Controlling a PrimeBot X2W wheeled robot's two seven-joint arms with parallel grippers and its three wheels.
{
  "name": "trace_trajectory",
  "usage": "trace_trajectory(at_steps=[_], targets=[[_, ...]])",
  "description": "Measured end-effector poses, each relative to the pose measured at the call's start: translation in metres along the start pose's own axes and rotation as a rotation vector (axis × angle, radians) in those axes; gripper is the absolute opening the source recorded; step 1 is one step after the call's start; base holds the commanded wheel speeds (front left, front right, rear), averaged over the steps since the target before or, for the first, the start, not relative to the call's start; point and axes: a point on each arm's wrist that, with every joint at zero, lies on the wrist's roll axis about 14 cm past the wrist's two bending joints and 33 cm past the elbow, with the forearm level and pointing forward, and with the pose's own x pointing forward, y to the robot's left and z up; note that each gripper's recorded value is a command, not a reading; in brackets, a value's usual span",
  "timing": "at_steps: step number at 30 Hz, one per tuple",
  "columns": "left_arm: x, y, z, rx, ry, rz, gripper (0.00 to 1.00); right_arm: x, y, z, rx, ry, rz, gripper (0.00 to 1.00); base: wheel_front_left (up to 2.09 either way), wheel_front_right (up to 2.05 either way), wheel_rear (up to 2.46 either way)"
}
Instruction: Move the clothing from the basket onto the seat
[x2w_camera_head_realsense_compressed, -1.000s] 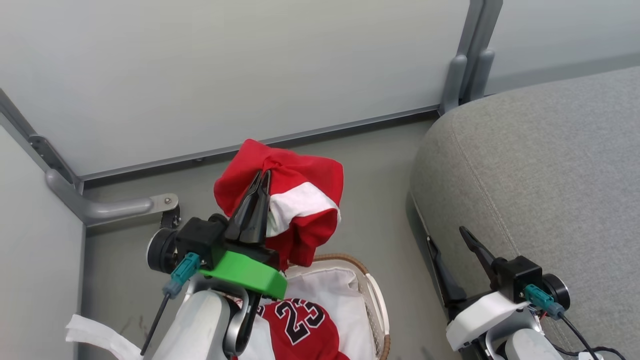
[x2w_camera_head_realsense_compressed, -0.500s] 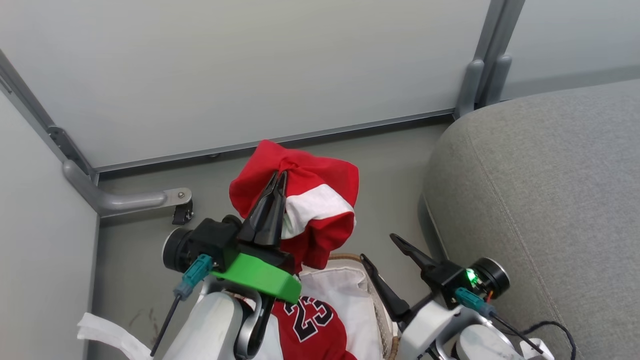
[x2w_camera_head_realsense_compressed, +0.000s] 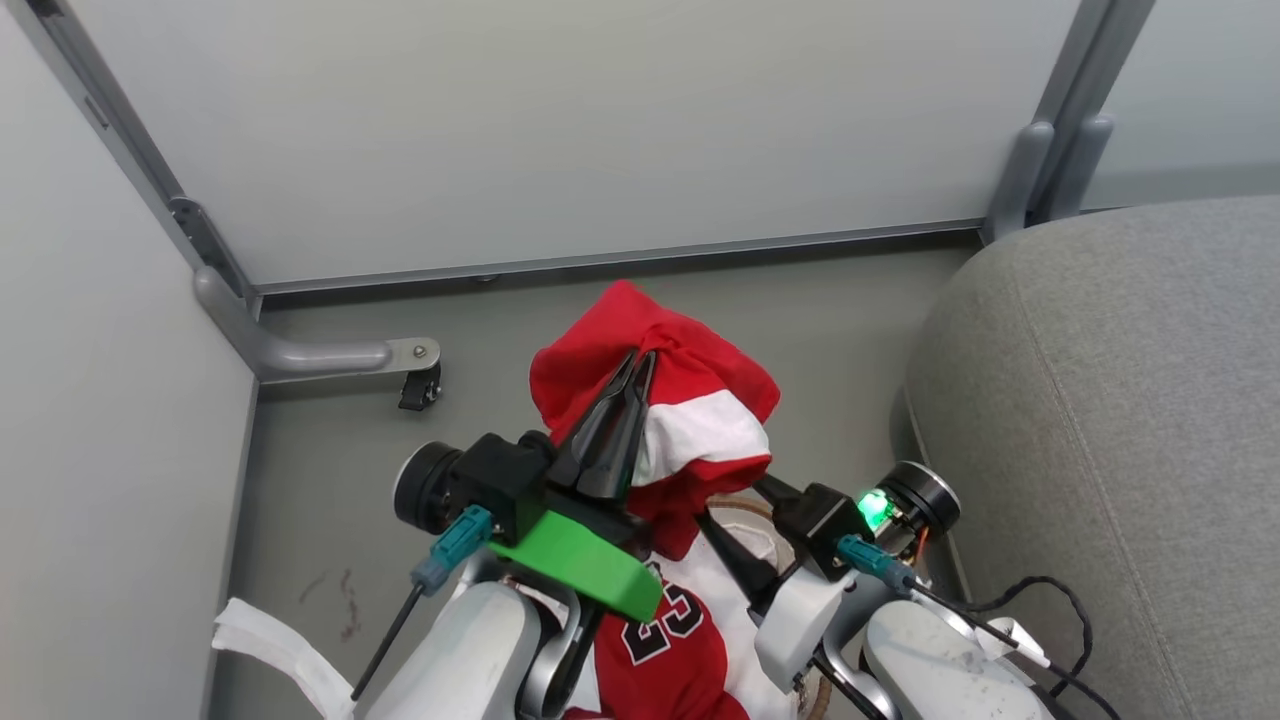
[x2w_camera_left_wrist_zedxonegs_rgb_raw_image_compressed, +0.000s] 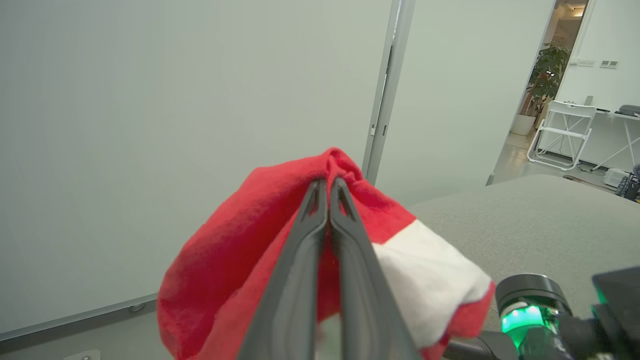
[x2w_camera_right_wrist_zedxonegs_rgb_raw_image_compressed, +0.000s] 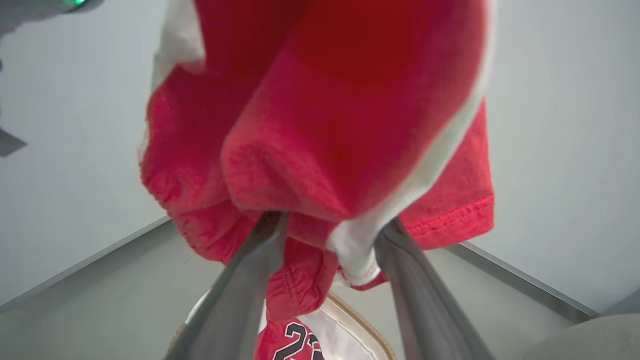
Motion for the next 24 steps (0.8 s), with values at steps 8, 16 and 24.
trace_trajectory(at_steps=[8, 16, 24], targets=[[-0.006, 0.006, 0.001, -0.001, 0.002, 0.027, 0.0, 0.009, 0.008, 0.002, 0.078, -0.016, 0.016, 0.0, 0.0, 0.0, 0.0], [-0.006, 0.007, -0.01, -0.013, 0.03, 0.036, 1.0, -0.005, -0.009, 0.004, 0.133, -0.034, -0.061, 0.0, 0.0, 0.0, 0.0], [0.007, -0.002, -0.032, 0.008, 0.084, -0.013, 1.0, -0.035, -0.037, 0.005, 0.165, -0.054, -0.191, 0.0, 0.0, 0.0, 0.0]])
